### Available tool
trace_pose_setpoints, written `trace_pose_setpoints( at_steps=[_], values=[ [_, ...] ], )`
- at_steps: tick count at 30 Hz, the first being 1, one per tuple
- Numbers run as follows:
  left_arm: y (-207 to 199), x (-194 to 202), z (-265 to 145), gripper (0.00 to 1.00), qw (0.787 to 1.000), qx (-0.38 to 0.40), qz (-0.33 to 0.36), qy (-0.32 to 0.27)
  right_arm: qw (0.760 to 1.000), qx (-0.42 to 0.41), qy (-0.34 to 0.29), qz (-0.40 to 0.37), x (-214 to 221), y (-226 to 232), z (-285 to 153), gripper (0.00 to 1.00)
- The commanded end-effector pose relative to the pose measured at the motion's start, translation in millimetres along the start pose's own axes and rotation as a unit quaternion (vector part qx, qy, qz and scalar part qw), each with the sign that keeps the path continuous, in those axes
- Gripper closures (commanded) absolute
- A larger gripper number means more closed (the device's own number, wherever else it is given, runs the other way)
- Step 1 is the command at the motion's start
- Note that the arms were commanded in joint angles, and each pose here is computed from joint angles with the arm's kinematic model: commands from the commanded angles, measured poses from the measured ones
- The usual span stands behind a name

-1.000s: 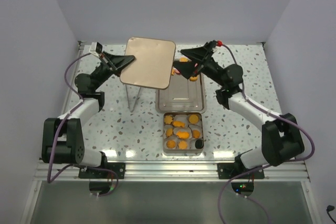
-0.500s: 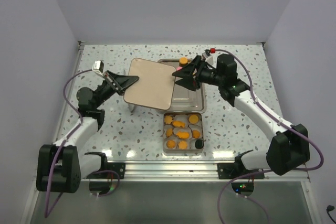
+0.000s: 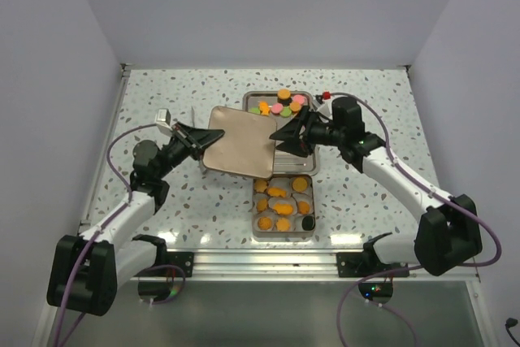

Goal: Pack the cookies

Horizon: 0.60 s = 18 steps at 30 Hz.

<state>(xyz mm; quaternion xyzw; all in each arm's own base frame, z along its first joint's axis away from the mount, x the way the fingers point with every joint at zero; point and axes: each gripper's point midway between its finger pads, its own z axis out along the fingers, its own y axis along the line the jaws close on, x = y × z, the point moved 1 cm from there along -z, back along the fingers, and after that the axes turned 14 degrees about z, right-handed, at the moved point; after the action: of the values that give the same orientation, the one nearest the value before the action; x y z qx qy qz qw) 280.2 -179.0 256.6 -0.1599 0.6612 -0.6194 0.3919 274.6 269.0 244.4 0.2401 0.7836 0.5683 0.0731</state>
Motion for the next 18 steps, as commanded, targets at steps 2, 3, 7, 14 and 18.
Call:
trace_pose_setpoints(
  at_steps=[2,3,7,14,18],
  values=[
    [-36,-18,-1,1.0,0.998,0.047,0.008,-0.044,1.0,0.003,0.008,-0.027,11,-5,-9,0.45],
    [-38,-19,-2,1.0,0.998,0.05,0.008,-0.046,0.999,0.008,0.01,-0.03,12,-8,-10,0.45],
    [-45,-24,-4,1.0,0.997,0.055,0.013,-0.053,0.999,0.016,0.012,-0.044,13,-8,-12,0.44],
    [-38,-20,-3,1.0,0.998,0.047,0.001,-0.053,0.999,-0.015,0.021,-0.031,12,-1,-5,0.44],
    [-43,-13,7,1.0,0.997,0.062,-0.006,-0.045,0.998,-0.047,0.033,-0.022,11,12,0,0.46]
  ],
)
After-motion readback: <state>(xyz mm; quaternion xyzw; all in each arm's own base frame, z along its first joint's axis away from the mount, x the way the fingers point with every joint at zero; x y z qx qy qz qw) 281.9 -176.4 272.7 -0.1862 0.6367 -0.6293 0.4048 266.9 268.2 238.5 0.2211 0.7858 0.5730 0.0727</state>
